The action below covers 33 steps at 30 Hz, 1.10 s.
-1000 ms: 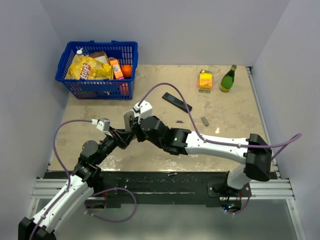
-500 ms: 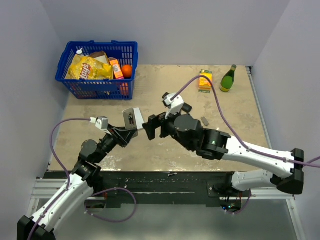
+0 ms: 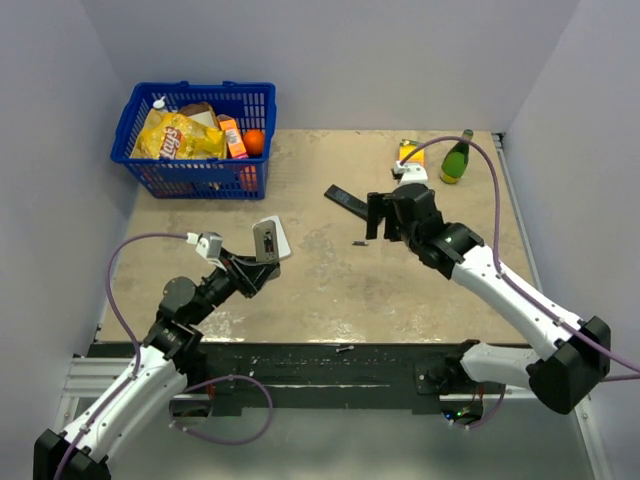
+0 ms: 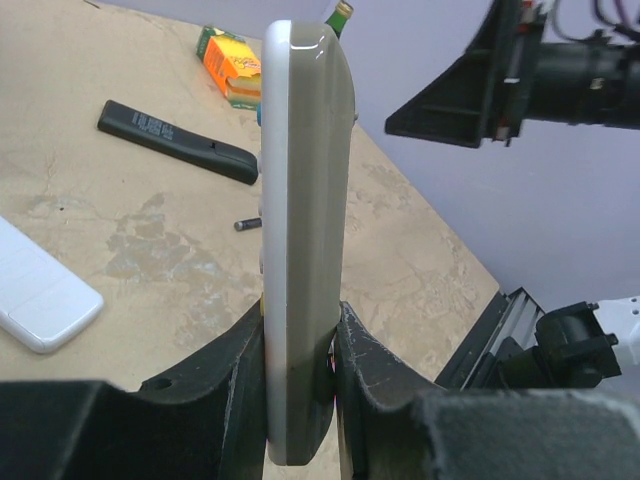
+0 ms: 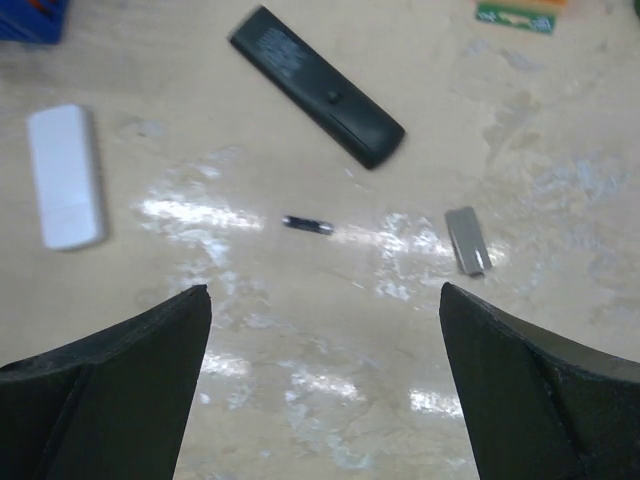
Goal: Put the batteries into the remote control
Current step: Adjust the battery cover at the center of the board.
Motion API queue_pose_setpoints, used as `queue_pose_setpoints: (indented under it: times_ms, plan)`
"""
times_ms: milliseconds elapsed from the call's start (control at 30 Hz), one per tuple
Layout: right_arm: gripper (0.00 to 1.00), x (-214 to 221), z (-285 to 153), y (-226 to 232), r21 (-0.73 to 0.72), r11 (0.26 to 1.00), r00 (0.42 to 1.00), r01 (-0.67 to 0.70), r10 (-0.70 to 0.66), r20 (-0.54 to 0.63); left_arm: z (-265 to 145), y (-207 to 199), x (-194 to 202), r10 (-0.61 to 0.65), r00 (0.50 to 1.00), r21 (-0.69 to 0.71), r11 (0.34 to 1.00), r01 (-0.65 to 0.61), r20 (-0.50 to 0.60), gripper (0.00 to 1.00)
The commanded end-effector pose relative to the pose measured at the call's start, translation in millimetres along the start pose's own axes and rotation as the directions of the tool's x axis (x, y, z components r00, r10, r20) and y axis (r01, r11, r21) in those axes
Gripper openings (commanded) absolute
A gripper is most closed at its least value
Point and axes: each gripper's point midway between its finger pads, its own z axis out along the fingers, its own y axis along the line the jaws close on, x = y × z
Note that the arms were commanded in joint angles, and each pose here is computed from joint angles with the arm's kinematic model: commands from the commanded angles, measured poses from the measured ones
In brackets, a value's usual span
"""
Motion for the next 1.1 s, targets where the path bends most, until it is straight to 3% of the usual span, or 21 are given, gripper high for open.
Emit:
queue_pose_setpoints:
  times_ms: [0, 200, 400, 733, 1067]
  plan:
    - [0.97, 35.8, 23.1, -44.6, 0.061, 0.997, 0.989, -0.043, 0.051, -0.138, 1.8, -24.4, -27.1, 0.05, 0.997, 0.081, 0.995, -0.055, 0.057, 0.0]
    - [0.96, 77.6, 56.3, -94.1, 0.149, 0.98, 0.953, -0.134, 0.169, -0.252, 0.2, -25.7, -25.4, 0.051, 0.997, 0.088, 0.995, -0.055, 0.052, 0.0]
    - [0.96, 102.6, 86.1, -121.4, 0.22, 0.969, 0.927, -0.11, 0.18, -0.33, -2.1, -34.1, -40.6, 0.114, 0.992, 0.083, 0.99, -0.118, 0.054, 0.0]
    - [0.86, 121.2, 123.0, -118.9, 0.15, 0.988, 0.896, -0.039, 0.101, -0.432, -9.9, -33.6, -67.8, 0.287, 0.956, 0.0, 0.958, -0.287, 0.054, 0.0]
    - [0.69, 143.4, 127.1, -101.0, 0.059, 0.996, 0.849, -0.071, 0.091, -0.521, -12.9, -30.7, -72.6, 0.318, 0.946, -0.028, 0.948, -0.317, 0.06, 0.0]
